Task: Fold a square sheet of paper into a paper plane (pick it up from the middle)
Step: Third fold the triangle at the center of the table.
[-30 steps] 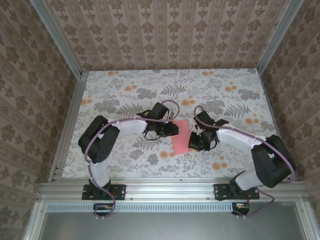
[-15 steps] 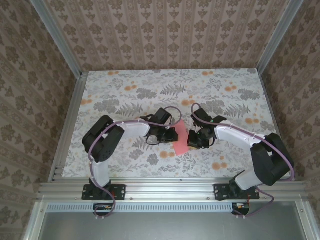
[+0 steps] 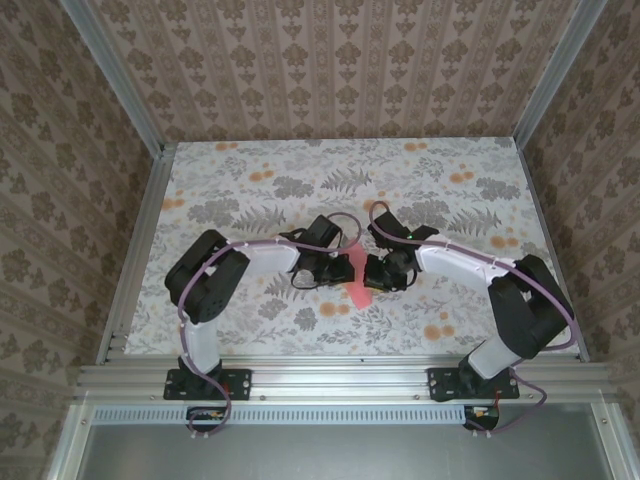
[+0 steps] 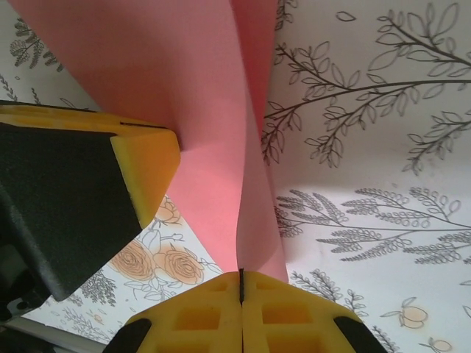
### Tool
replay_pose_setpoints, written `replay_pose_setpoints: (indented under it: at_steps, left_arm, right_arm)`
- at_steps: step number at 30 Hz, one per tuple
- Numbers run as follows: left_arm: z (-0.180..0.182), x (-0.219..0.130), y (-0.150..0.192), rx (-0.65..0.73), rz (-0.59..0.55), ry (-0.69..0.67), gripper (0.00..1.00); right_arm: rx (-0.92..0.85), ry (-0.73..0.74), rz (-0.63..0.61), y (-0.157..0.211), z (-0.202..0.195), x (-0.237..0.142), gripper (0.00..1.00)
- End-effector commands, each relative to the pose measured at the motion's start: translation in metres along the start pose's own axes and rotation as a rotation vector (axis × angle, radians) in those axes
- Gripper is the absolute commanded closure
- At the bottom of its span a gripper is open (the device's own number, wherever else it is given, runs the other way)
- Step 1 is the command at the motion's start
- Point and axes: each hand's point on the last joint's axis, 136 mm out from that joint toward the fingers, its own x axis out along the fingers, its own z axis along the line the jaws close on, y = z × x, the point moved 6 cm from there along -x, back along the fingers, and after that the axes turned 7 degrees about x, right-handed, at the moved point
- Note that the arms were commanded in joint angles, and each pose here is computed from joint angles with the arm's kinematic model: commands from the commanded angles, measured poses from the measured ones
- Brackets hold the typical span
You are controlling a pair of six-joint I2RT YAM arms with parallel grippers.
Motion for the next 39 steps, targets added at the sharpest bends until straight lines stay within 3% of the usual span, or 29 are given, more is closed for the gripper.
replay_pose_setpoints:
  at_steps: [1,10,22,39]
  left_arm:
    - [-0.006,-0.012,-0.008,-0.012,-0.032,0.039,0.85]
    - [0.018,-0.046,-0.03,-0.046,-0.145,0.019,0.8]
    - [0.044,-0.031,-0.049,-0.064,-0.117,-0.027,0.81]
    - [0.054,-0.012,-0.036,-0.079,-0.059,-0.072,0.85]
  right_arm:
    - [0.016,0.006,-0.024,-0.005,0.008,0.001,0.93]
    - [-0.019,0.12,-0.017,-0.002,-0.002,0.007,0.93]
    - [-0.046,0.141,-0.01,-0.001,-0.001,0.006,0.93]
    - [-0.038,-0.042,-0.032,-0.013,0.044,0.009,0.94]
